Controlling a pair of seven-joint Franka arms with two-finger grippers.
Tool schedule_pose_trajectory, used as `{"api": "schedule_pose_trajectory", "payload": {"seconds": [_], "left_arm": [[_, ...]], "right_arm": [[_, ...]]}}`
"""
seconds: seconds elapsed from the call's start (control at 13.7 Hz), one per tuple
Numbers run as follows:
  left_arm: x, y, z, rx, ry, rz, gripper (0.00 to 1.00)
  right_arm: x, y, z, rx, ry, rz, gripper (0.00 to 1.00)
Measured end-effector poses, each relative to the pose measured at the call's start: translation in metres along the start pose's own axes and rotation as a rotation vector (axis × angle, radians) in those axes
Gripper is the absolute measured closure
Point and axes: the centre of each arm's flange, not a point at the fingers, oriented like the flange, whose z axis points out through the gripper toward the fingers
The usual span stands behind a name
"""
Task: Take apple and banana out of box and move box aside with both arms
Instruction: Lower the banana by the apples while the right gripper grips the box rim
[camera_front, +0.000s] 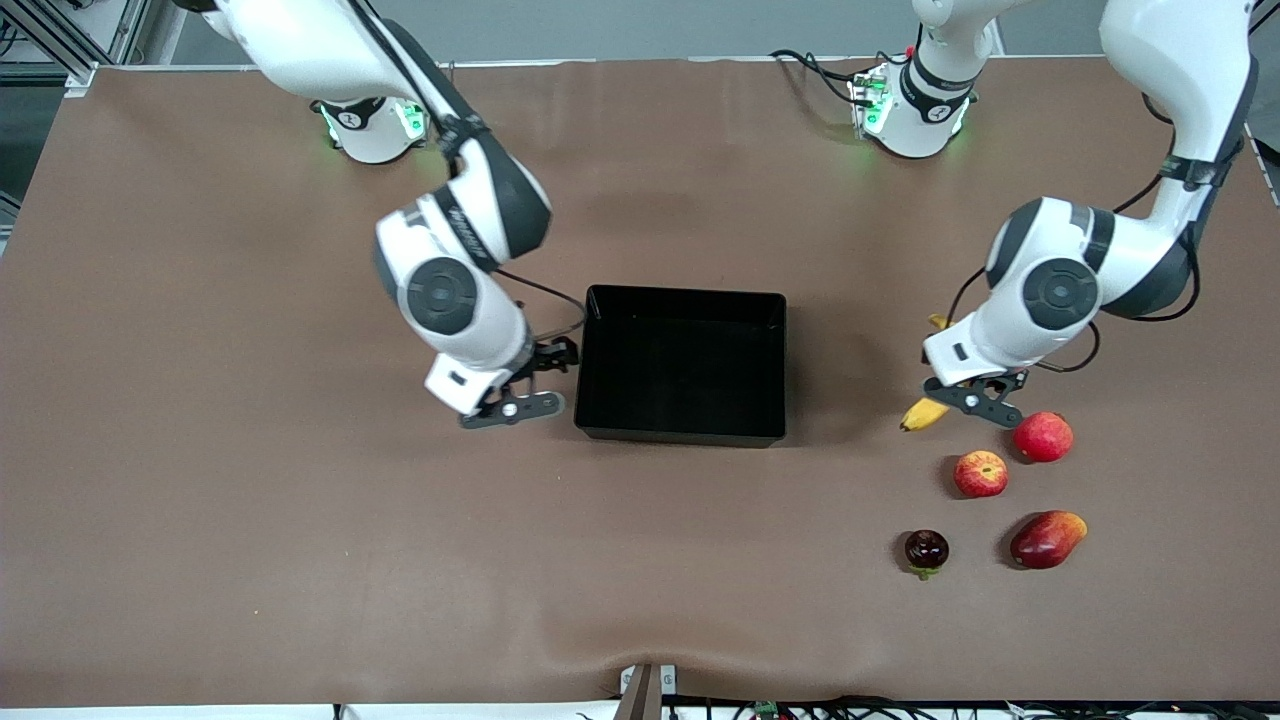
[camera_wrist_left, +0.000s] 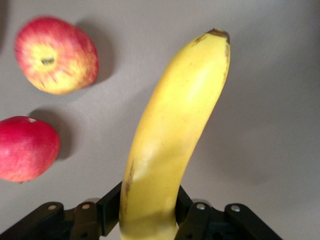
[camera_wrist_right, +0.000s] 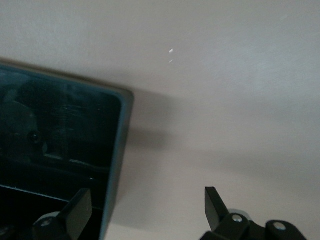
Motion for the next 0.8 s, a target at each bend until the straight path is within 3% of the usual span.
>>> {"api": "schedule_pose_trajectory", "payload": {"seconds": [0.29, 0.66, 0.73, 0.8], "left_arm": [[-0.003, -0.020, 0.046, -0.017, 0.050, 0.060, 0.60], [-0.014, -0.053, 0.106, -0.061, 0.117, 0.040, 0.60], [-0.012, -0.054, 0.104, -0.059, 0.121, 0.035, 0.53], [-0.009, -0.054, 0.100, -0.055, 0.128, 0.032, 0.45]], "right_arm": [[-0.009, -0.034, 0.042, -0.013, -0.014, 0.049, 0.00], [-0.020, -0.045, 0.090, -0.008, 0.023, 0.067, 0.00], [-0.021, -0.046, 0.098, -0.017, 0.024, 0.064, 0.07], [-0.022, -0.046, 0.103, -0.026, 0.026, 0.060, 0.07]]}}
